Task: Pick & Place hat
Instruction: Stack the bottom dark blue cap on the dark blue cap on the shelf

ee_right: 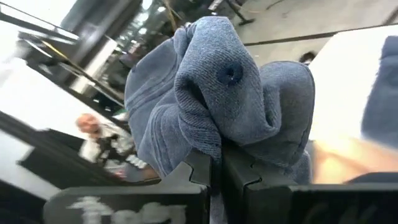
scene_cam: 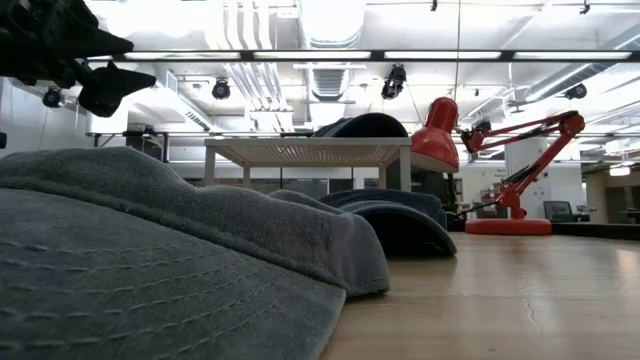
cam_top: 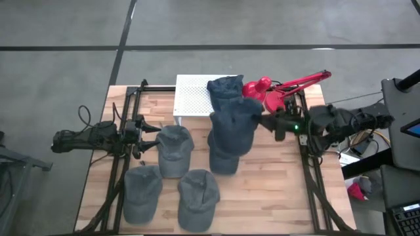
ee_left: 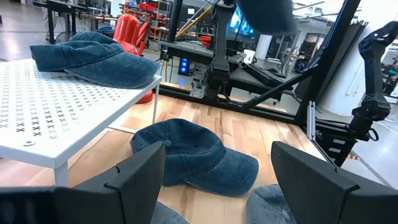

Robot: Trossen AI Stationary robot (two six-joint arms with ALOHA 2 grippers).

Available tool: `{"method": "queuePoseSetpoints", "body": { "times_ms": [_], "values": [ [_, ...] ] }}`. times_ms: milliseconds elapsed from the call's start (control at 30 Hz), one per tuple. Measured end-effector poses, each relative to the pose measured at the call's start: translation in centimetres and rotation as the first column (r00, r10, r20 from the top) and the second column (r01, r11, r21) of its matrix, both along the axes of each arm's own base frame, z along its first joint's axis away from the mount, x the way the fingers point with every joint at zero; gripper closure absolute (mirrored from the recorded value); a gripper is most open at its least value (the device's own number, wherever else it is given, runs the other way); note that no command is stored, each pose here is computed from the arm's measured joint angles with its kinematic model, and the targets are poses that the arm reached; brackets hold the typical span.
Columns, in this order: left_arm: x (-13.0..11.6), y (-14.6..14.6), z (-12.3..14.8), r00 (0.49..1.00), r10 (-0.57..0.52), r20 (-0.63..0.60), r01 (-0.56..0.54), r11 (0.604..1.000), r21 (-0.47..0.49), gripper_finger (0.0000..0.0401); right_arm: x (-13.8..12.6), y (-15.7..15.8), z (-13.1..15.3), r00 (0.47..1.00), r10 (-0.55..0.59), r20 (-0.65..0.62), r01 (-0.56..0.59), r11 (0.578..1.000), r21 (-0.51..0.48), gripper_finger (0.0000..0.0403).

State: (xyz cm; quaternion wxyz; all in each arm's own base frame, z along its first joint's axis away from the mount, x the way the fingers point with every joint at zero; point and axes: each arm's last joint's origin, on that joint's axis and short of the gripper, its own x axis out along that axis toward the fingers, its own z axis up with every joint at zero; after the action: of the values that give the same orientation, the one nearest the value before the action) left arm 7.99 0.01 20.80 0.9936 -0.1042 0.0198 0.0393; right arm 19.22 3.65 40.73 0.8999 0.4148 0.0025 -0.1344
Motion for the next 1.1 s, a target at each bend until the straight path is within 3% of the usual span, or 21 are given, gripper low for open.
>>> {"method": "queuePoseSetpoints", "body": {
  "times_ms": [167,333,667,900,1100],
  "values": [
    [0.0,0.0,0.0,1.0,0.0,-0.001,0.0,1.0,0.0,0.0105,0.0,-2.5,0.7,0.99,-0.093,-0.102,0.089,0.995,-0.04,0.0394],
    [0.0,0.0,0.0,1.0,0.0,0.0,0.0,1.0,0.0,0.0105,0.8,-4.4,1.2,0.979,-0.163,-0.119,0.156,0.986,-0.066,0.0394],
    [0.0,0.0,0.0,1.0,0.0,-0.001,0.0,1.0,0.0,0.0105,5.0,-7.8,0.4,0.943,-0.268,-0.198,0.249,0.962,-0.115,0.0394],
    [0.0,0.0,0.0,1.0,0.0,-0.001,0.0,1.0,0.0,0.0105,7.7,-11.3,-0.3,0.937,-0.258,-0.234,0.247,0.966,-0.078,0.0394],
    [0.0,0.0,0.0,1.0,0.0,-0.001,0.0,1.0,0.0,0.0105,8.5,-14.6,-1.1,0.94,-0.225,-0.255,0.238,0.971,0.021,0.0394]
  ]
}}
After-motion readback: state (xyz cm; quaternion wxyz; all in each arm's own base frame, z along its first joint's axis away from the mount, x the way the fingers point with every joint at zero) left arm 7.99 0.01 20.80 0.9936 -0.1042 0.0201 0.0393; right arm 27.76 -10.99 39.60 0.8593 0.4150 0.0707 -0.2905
